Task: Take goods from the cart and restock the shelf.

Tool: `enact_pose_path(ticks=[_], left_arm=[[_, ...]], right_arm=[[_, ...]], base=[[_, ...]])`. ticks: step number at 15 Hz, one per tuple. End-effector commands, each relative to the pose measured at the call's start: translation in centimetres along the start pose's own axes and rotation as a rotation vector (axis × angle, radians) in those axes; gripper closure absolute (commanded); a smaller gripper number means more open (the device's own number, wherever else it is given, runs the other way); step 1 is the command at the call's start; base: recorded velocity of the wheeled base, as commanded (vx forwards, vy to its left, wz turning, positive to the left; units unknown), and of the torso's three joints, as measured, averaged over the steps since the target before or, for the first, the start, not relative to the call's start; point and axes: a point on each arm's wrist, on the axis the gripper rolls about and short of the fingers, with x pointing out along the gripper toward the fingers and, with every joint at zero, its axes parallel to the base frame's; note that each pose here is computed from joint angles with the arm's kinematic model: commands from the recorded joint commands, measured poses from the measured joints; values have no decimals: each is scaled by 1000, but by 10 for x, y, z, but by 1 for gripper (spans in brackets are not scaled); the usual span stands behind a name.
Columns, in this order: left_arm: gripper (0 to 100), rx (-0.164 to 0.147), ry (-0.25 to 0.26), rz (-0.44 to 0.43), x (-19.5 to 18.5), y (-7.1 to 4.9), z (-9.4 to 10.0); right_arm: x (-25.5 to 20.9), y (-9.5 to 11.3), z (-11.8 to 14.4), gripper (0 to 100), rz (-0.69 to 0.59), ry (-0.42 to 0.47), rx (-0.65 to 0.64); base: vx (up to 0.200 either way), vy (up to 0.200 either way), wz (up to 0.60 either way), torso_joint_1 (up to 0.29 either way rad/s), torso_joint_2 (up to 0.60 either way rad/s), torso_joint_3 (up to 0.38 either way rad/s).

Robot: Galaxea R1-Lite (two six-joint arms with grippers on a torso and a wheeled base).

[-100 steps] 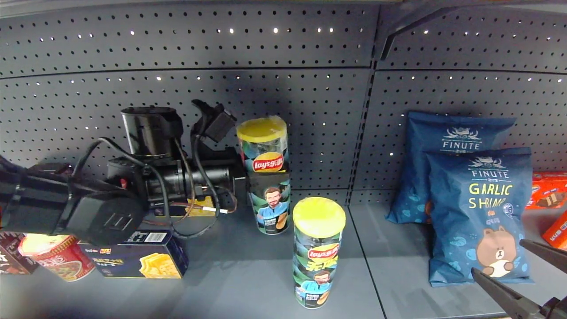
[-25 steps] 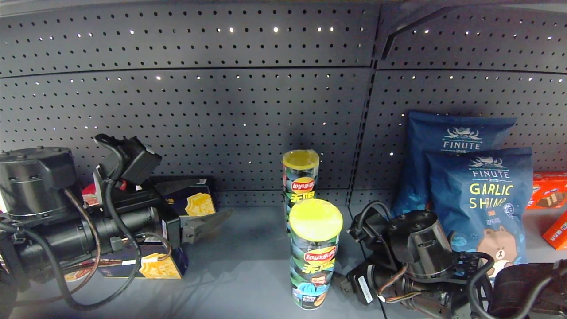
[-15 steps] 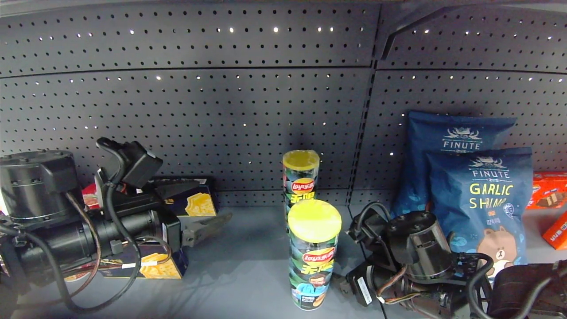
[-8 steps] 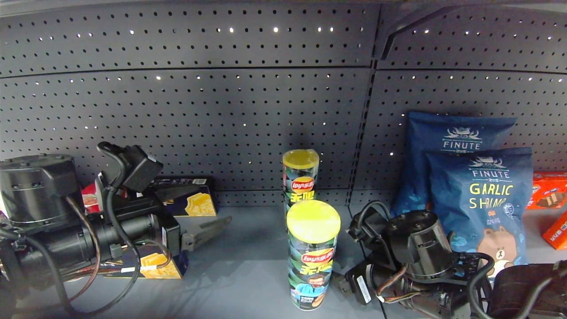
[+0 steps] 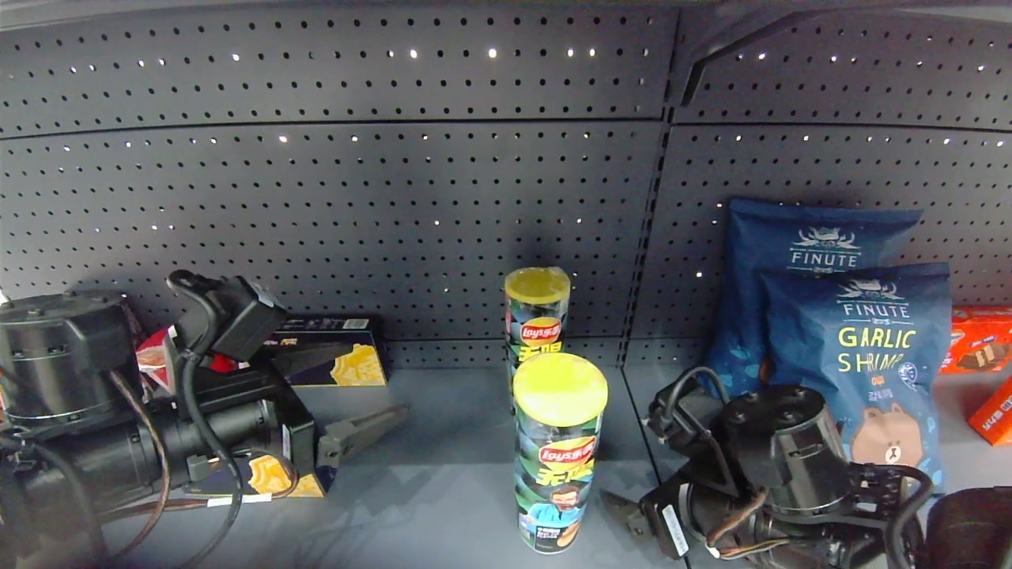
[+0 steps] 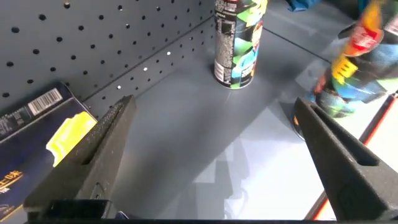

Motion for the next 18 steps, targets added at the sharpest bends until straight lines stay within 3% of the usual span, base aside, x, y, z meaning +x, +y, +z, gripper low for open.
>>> enact_pose_path(ticks=[1, 3, 4, 8, 18], left_arm=[[0, 20, -45, 1, -11, -6, 9], [0, 29, -68, 13, -15, -6, 14], [0, 53, -120, 33, -32, -12, 22], [0, 71, -172, 111, -71, -21, 15], [0, 58, -147, 100, -70, -22, 8]], right_arm=[[-34, -10, 4, 0, -2, -81, 24], [-46, -13, 7, 0, -4, -117, 34], [-68, -20, 12, 0, -32, -191, 59], [-103, -37, 1, 0, -96, -257, 94], [-58, -9, -15, 0, -28, -58, -6]], base=[[0, 0, 0, 0, 0, 0], [0, 0, 0, 0, 0, 0], [0, 0, 0, 0, 0, 0], [0, 0, 0, 0, 0, 0], [0, 0, 0, 0, 0, 0]])
